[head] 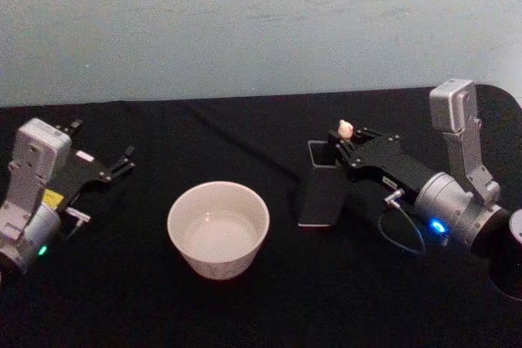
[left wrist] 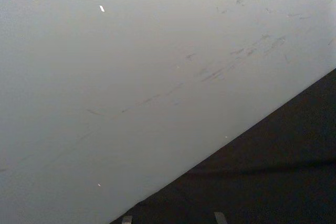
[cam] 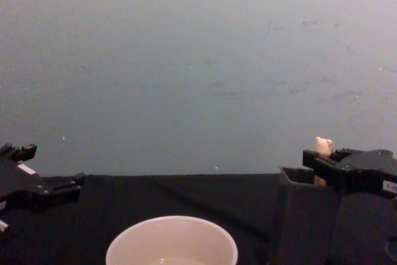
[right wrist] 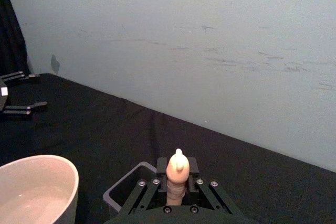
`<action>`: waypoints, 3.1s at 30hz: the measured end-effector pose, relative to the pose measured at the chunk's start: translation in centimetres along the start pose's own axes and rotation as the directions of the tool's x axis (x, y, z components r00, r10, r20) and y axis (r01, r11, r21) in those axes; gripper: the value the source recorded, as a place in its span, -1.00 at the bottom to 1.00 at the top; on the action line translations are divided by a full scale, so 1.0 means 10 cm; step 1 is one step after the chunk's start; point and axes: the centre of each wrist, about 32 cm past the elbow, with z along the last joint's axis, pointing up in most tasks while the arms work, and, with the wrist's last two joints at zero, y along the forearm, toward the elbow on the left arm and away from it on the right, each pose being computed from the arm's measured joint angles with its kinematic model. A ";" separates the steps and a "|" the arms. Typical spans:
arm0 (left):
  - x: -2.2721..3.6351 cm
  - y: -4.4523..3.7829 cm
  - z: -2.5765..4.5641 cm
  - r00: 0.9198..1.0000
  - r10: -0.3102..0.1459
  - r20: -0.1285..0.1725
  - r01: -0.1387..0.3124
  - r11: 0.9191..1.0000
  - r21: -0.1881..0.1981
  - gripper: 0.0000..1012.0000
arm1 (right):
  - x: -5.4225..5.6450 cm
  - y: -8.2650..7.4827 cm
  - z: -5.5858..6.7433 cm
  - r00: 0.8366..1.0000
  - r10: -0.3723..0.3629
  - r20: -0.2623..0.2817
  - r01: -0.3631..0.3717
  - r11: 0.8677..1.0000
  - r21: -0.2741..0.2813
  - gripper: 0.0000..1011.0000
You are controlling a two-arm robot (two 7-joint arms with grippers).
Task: Pick up the stirring spoon with one hand, stir inside the cup, then place it back in its original position.
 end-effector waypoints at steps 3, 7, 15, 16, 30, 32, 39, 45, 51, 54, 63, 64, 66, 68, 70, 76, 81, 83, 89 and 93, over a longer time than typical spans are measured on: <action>0.000 0.000 0.000 1.000 0.000 0.000 0.000 1.000 0.000 0.98 | 0.00 0.00 0.00 1.000 0.006 0.000 -0.006 1.000 -0.001 -0.59; 0.000 0.000 0.000 1.000 0.000 0.000 0.000 1.000 0.000 0.98 | 0.00 -0.01 0.02 1.000 0.020 -0.007 -0.020 1.000 -0.001 -0.59; 0.000 0.000 0.000 1.000 0.000 0.000 0.000 1.000 0.000 0.98 | 0.02 -0.05 0.14 0.999 0.013 -0.047 -0.012 0.999 0.029 -0.59; 0.000 0.000 0.000 1.000 0.000 0.000 0.000 1.000 0.000 0.98 | 0.02 -0.06 0.16 0.999 0.012 -0.051 -0.010 0.999 0.033 -0.59; 0.000 0.000 0.000 1.000 0.000 0.000 0.000 1.000 0.000 0.98 | 0.04 -0.16 0.41 0.993 0.030 -0.111 -0.018 0.994 0.104 -0.59; 0.000 0.000 0.000 1.000 0.000 0.000 0.000 1.000 0.000 0.98 | 0.04 -0.17 0.45 0.993 0.035 -0.117 -0.021 0.993 0.118 -0.59; 0.000 0.000 0.000 1.000 0.000 0.000 0.000 1.000 0.000 0.98 | 0.04 -0.18 0.54 0.991 0.045 -0.125 -0.025 0.988 0.154 -0.59; 0.000 0.000 0.000 1.000 0.000 0.000 0.000 1.000 0.000 0.98 | 0.03 -0.16 0.63 0.990 0.056 -0.128 -0.031 0.982 0.189 -0.59; 0.000 0.000 0.000 1.000 0.000 0.000 0.000 1.000 0.000 0.98 | 0.01 -0.14 0.68 0.989 0.071 -0.132 -0.041 0.976 0.214 -0.59; 0.000 0.000 0.000 1.000 0.000 0.000 0.000 1.000 0.000 0.98 | -0.01 -0.12 0.70 0.988 0.080 -0.135 -0.049 0.974 0.222 -0.59; 0.000 0.000 0.000 1.000 0.000 0.000 0.000 1.000 0.000 0.98 | -0.08 -0.04 0.74 0.981 0.125 -0.151 -0.087 0.968 0.237 -0.59; 0.000 0.000 0.000 1.000 0.000 0.000 0.000 1.000 0.000 0.98 | -0.08 -0.03 0.74 0.980 0.129 -0.152 -0.091 0.967 0.237 -0.59; 0.000 0.000 0.000 1.000 0.000 0.000 0.000 1.000 0.000 0.98 | -0.11 -0.01 0.74 0.977 0.146 -0.156 -0.107 0.966 0.234 -0.59; 0.000 0.000 0.000 1.000 0.000 0.000 0.000 1.000 0.000 0.98 | -0.13 0.01 0.73 0.974 0.163 -0.157 -0.124 0.965 0.231 -0.59; 0.000 0.000 0.000 1.000 0.000 0.000 0.000 1.000 0.000 0.98 | -0.15 0.02 0.73 0.972 0.174 -0.157 -0.135 0.964 0.229 -0.59; 0.000 0.000 0.000 1.000 0.000 0.000 0.000 1.000 0.000 0.98 | -0.23 0.06 0.69 0.963 0.222 -0.153 -0.187 0.959 0.215 -0.59; 0.000 0.000 0.000 1.000 0.000 0.000 0.000 1.000 0.000 0.98 | -0.28 0.08 0.65 0.954 0.261 -0.146 -0.230 0.952 0.200 -0.59; 0.000 0.000 0.000 1.000 0.000 0.000 0.000 1.000 0.000 0.98 | -0.30 0.09 0.63 0.950 0.279 -0.141 -0.250 0.948 0.195 -0.59; 0.000 0.000 0.000 1.000 0.000 0.000 0.000 1.000 0.000 0.98 | -0.37 0.13 0.59 0.941 0.314 -0.127 -0.289 0.940 0.181 -0.59; 0.000 0.000 0.000 1.000 0.000 0.000 0.000 1.000 0.000 0.98 | -0.39 0.16 0.55 0.937 0.327 -0.123 -0.305 0.937 0.169 -0.59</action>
